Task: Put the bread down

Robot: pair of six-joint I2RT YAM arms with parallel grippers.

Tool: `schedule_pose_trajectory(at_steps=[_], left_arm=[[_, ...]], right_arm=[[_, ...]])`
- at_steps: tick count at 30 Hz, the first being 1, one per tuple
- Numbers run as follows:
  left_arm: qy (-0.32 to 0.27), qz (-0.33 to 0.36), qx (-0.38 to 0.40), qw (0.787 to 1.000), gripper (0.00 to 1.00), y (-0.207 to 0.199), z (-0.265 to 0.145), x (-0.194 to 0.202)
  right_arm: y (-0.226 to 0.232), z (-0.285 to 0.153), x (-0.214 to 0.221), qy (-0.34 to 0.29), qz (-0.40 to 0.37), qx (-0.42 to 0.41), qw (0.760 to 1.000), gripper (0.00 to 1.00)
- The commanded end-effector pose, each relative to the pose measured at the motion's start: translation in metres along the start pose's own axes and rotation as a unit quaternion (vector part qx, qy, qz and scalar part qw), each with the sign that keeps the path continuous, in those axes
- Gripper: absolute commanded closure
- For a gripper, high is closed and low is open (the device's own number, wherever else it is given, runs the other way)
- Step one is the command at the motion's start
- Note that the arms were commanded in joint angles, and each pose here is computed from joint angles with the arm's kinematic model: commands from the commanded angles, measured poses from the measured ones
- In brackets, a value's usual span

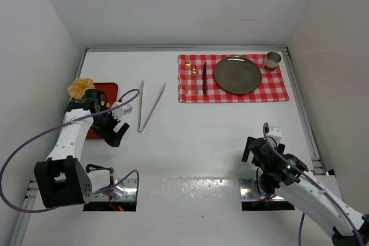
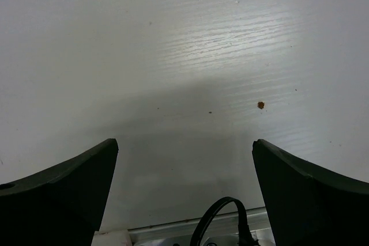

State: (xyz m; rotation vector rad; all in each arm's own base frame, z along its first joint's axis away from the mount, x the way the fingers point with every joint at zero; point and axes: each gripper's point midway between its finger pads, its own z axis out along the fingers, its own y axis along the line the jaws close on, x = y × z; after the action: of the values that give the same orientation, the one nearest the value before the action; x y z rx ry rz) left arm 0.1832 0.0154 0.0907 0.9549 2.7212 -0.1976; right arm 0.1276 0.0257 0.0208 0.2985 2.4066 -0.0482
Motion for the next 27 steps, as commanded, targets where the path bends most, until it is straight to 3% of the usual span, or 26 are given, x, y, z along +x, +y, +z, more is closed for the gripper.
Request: schedule_pose_trajectory(at_steps=[1, 5, 6, 8, 10, 12, 13, 14, 17, 22, 27], left_arm=[[-0.024, -0.026, -0.063, 0.997, 0.0, 0.018, -0.012, -0.013], [-0.141, -0.114, -0.177, 0.967, 0.0, 0.064, -0.083, -0.063], [-0.212, -0.124, -0.181, 0.952, 0.0, 0.068, -0.123, -0.091], [-0.276, -0.097, -0.141, 0.946, 0.0, 0.053, -0.152, -0.117], [-0.326, -0.029, -0.043, 0.944, 0.0, 0.013, -0.152, -0.148], [-0.296, -0.053, -0.03, 0.953, 0.0, 0.0, -0.129, -0.173], [-0.194, -0.049, -0.11, 0.974, 0.0, 0.011, -0.091, -0.173], [-0.142, -0.045, -0.142, 0.979, 0.0, 0.015, -0.07, -0.166], [-0.066, -0.033, -0.126, 0.989, 0.0, 0.01, -0.014, -0.15], [-0.096, -0.086, -0.081, 0.988, 0.0, 0.004, 0.026, -0.169], [-0.073, -0.121, -0.078, 0.987, 0.0, 0.004, 0.062, -0.17]], right_arm=[[-0.006, -0.005, -0.005, -0.009, 0.015, 0.012, 1.0, 0.01], [-0.009, -0.007, -0.007, -0.01, 0.006, 0.018, 1.0, 0.01], [-0.01, -0.008, -0.008, -0.011, 0.005, 0.019, 1.0, 0.01], [-0.008, -0.008, -0.009, -0.013, 0.006, 0.017, 1.0, 0.01], [-0.006, -0.007, -0.012, -0.019, 0.006, 0.014, 1.0, 0.01], [-0.004, -0.008, -0.014, -0.019, 0.007, 0.01, 1.0, 0.01], [-0.001, -0.008, -0.016, -0.021, 0.007, 0.006, 1.0, 0.01], [-0.002, -0.008, -0.015, -0.018, 0.004, 0.007, 1.0, 0.01], [0.001, -0.01, -0.016, -0.014, 0.001, 0.004, 1.0, 0.01], [0.002, -0.011, -0.015, -0.006, -0.006, 0.004, 1.0, 0.01], [0.001, -0.011, -0.015, -0.005, -0.005, 0.008, 1.0, 0.01]])
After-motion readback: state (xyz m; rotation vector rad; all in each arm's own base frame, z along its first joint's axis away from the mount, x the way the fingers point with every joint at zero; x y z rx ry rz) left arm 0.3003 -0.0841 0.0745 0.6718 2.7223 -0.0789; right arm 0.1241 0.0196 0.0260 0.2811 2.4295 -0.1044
